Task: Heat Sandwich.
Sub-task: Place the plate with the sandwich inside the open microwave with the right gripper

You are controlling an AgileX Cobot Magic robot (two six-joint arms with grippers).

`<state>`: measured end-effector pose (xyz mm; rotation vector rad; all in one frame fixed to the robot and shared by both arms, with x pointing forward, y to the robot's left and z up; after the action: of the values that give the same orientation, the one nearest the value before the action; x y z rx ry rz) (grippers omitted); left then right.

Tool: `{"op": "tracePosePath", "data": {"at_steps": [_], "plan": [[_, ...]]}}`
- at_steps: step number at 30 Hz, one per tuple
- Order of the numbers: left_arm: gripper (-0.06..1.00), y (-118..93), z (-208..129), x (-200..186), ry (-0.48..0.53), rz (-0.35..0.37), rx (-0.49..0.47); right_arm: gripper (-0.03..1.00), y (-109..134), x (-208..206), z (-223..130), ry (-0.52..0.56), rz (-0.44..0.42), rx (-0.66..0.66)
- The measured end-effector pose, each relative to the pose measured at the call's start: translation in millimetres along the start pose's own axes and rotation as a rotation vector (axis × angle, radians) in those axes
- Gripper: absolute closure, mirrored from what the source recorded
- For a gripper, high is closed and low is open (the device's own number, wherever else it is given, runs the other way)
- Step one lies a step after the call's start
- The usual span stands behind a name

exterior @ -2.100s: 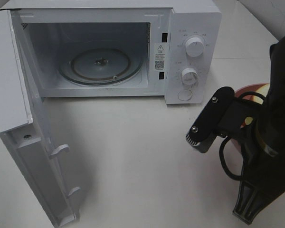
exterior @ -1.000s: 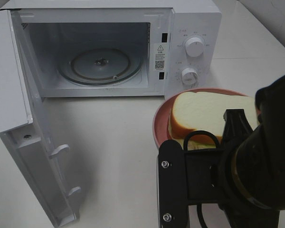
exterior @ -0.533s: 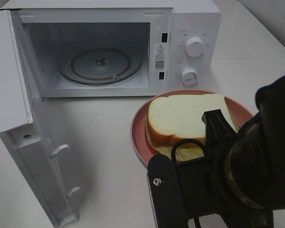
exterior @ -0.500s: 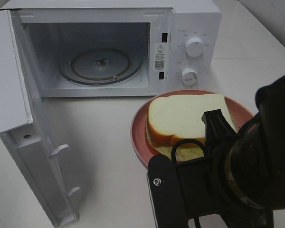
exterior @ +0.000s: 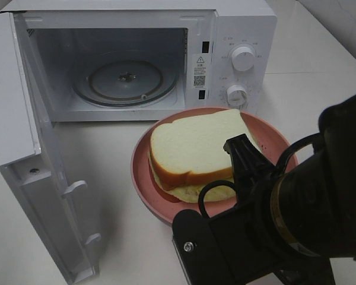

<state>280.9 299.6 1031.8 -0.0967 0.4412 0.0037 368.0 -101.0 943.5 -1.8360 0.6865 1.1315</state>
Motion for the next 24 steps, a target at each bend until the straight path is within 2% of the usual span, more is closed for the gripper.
{"op": "tracePosePath", "data": {"at_steps": [9,17,24], "plan": [[-0.05,0.0,0.0,0.0,0.000,0.000,0.000,0.92,-3.3,0.1,3.5,-0.025,-0.025,-0.007],[-0.05,0.0,0.0,0.0,0.000,0.000,0.000,0.92,-6.2,0.0,7.6,-0.054,-0.046,-0.084],[-0.05,0.0,0.0,0.0,0.000,0.000,0.000,0.92,-14.7,7.1,-2.8,-0.067,-0.038,-0.108]]}}
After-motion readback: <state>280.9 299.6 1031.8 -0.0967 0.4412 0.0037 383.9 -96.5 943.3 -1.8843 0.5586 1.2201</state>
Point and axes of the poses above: a point on each arm's last joint axis where the gripper is mounted, x pointing out along that axis toward the gripper, y along the wrist's bending axis when the last joint is at zero, z = x × y, the point moved 5 cm from there along x, pointing out along that axis toward the gripper, and after that the axes turned 8 degrees about -x, right-handed, at the moved point
